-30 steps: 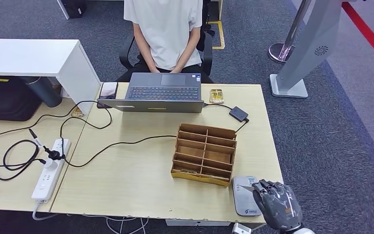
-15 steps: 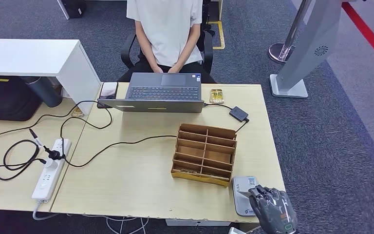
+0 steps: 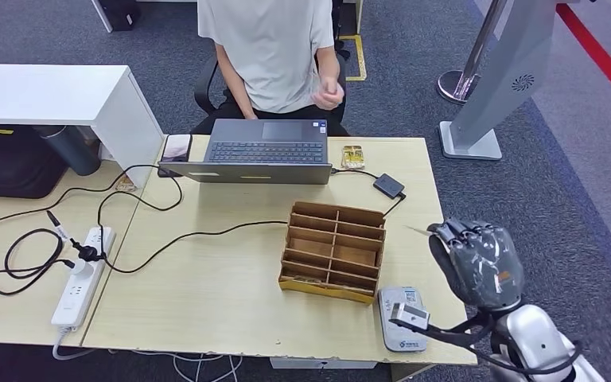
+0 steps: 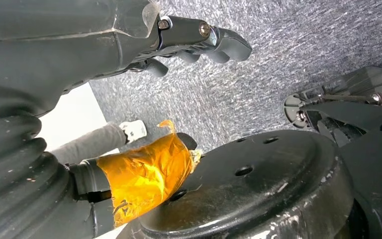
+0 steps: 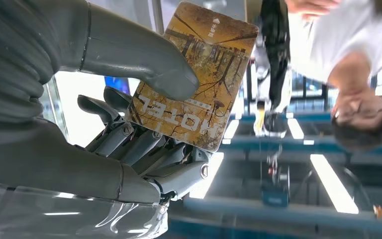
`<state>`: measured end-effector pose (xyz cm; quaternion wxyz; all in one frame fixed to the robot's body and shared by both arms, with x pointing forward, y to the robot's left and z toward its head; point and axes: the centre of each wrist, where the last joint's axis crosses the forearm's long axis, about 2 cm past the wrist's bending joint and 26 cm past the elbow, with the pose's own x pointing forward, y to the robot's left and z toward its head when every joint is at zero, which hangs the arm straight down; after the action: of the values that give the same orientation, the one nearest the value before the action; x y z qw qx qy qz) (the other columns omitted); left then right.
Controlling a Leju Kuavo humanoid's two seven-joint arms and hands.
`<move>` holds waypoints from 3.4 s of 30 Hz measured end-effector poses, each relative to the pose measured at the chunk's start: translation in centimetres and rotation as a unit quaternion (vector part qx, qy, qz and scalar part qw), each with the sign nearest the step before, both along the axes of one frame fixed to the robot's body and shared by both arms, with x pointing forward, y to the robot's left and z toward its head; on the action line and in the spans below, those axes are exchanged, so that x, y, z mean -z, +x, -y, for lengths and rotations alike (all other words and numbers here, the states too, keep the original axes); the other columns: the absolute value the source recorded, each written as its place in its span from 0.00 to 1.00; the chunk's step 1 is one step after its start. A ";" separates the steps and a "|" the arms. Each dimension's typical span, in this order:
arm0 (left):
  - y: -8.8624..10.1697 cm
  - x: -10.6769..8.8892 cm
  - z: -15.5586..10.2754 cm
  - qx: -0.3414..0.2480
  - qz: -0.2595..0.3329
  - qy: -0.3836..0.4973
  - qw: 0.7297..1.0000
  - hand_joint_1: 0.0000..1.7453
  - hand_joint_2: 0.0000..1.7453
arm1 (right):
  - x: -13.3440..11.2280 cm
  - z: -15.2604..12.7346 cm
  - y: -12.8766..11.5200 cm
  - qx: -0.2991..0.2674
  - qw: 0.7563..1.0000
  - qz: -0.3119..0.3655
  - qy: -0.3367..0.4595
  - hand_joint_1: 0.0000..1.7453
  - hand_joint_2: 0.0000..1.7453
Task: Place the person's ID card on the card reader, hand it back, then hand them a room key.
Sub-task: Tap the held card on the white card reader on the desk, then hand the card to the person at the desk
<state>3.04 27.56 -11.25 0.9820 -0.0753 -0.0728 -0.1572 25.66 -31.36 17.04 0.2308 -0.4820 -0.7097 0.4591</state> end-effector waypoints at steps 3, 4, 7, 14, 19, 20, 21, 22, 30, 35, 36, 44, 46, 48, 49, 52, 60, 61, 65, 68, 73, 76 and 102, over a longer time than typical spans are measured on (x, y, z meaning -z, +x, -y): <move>0.1 0.0 0.0 0.008 0.002 0.000 1.000 0.00 1.00 | -2.5 -0.3 2.9 0.008 0.999 0.025 -0.019 1.00 1.00; 0.2 0.0 -0.1 0.012 0.003 0.000 1.000 0.00 1.00 | -3.2 -0.5 4.1 0.015 0.999 0.034 -0.028 1.00 1.00; 0.4 0.0 -0.2 0.025 0.007 0.000 1.000 0.00 1.00 | -5.1 -1.4 7.3 0.039 0.997 0.052 -0.046 1.00 1.00; 0.9 -0.1 -0.6 0.057 0.022 0.005 0.998 0.00 1.00 | -8.9 -4.6 14.4 0.088 0.994 0.048 -0.047 1.00 1.00; 1.0 -0.1 -0.7 0.066 0.023 0.006 0.998 0.00 1.00 | -9.5 -6.2 17.0 0.098 0.994 0.022 -0.035 1.00 1.00; 1.0 -0.1 -0.7 0.067 0.023 0.006 0.997 0.00 1.00 | -9.4 -6.5 17.3 0.098 0.994 0.017 -0.035 1.00 1.00; 0.9 -0.1 -0.7 0.067 0.023 0.006 0.997 0.00 1.00 | -9.1 -6.7 17.5 0.099 0.994 0.011 -0.036 1.00 1.00; 0.9 -0.1 -0.7 0.068 0.023 0.005 0.997 0.00 1.00 | -8.9 -6.8 17.6 0.099 0.994 0.006 -0.037 0.75 1.00; 0.9 -0.1 -0.7 0.076 0.020 -0.002 0.997 0.00 1.00 | -7.3 -7.4 17.6 0.087 0.996 -0.004 -0.034 0.00 1.00; 0.9 -0.1 -0.7 0.069 0.021 0.005 0.997 0.00 1.00 | -5.8 -7.6 16.5 0.059 0.998 -0.007 0.012 0.00 1.00; 0.8 -0.1 -0.8 0.067 0.020 0.006 0.998 0.00 1.00 | -5.4 -7.7 16.0 0.050 0.998 -0.006 0.029 0.00 1.00; 0.6 0.0 -0.6 0.039 0.013 0.012 0.999 0.00 1.00 | -1.6 -8.7 9.3 -0.032 0.991 0.010 0.126 0.00 1.00; 0.3 0.0 -0.5 0.030 0.009 0.013 0.999 0.00 1.00 | -0.7 -8.9 6.9 -0.053 0.988 0.011 0.148 0.00 1.00; 0.1 0.0 -0.4 0.021 0.005 0.014 1.000 0.00 1.00 | 0.0 -8.9 4.6 -0.069 0.983 0.013 0.168 0.00 1.00; 0.0 0.0 -0.3 0.018 0.004 0.014 1.000 0.00 1.00 | 0.1 -9.0 3.7 -0.075 0.981 0.014 0.177 0.00 1.00; 0.0 0.0 -0.2 0.013 0.002 0.015 1.000 0.00 1.00 | 0.2 -8.9 1.8 -0.090 0.977 0.017 0.193 0.00 1.00; -0.1 0.0 0.2 -0.009 0.000 0.019 1.000 0.00 1.00 | 1.1 -8.5 -3.7 -0.128 0.969 0.015 0.209 0.00 1.00; -0.1 0.0 0.2 -0.011 -0.001 0.019 1.000 0.00 1.00 | 1.3 -8.5 -4.2 -0.129 0.970 0.011 0.207 0.00 1.00; -0.1 0.0 0.3 -0.014 0.000 0.018 1.000 0.00 1.00 | 2.3 -8.9 -5.5 -0.125 0.974 -0.013 0.189 0.00 1.00; -0.1 0.0 0.3 -0.014 0.000 0.018 1.000 0.00 1.00 | 3.2 -9.4 -6.2 -0.125 0.975 -0.036 0.179 0.00 1.00; -0.1 0.0 0.3 -0.011 -0.001 0.018 1.000 0.00 1.00 | 4.7 -9.9 -7.1 -0.119 0.977 -0.067 0.161 0.00 1.00; -0.1 0.0 0.3 -0.008 0.000 0.019 1.000 0.00 1.00 | 5.5 -10.0 -7.5 -0.108 0.980 -0.082 0.145 0.00 1.00; 0.0 0.0 0.3 0.003 -0.003 0.012 1.000 0.00 1.00 | 11.0 -11.2 -5.5 -0.035 0.977 -0.185 0.097 0.00 1.00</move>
<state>3.07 27.31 -11.25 0.9826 -0.0645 -0.0680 -0.1605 20.12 -20.20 6.07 0.3871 -0.3391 -0.7123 0.4773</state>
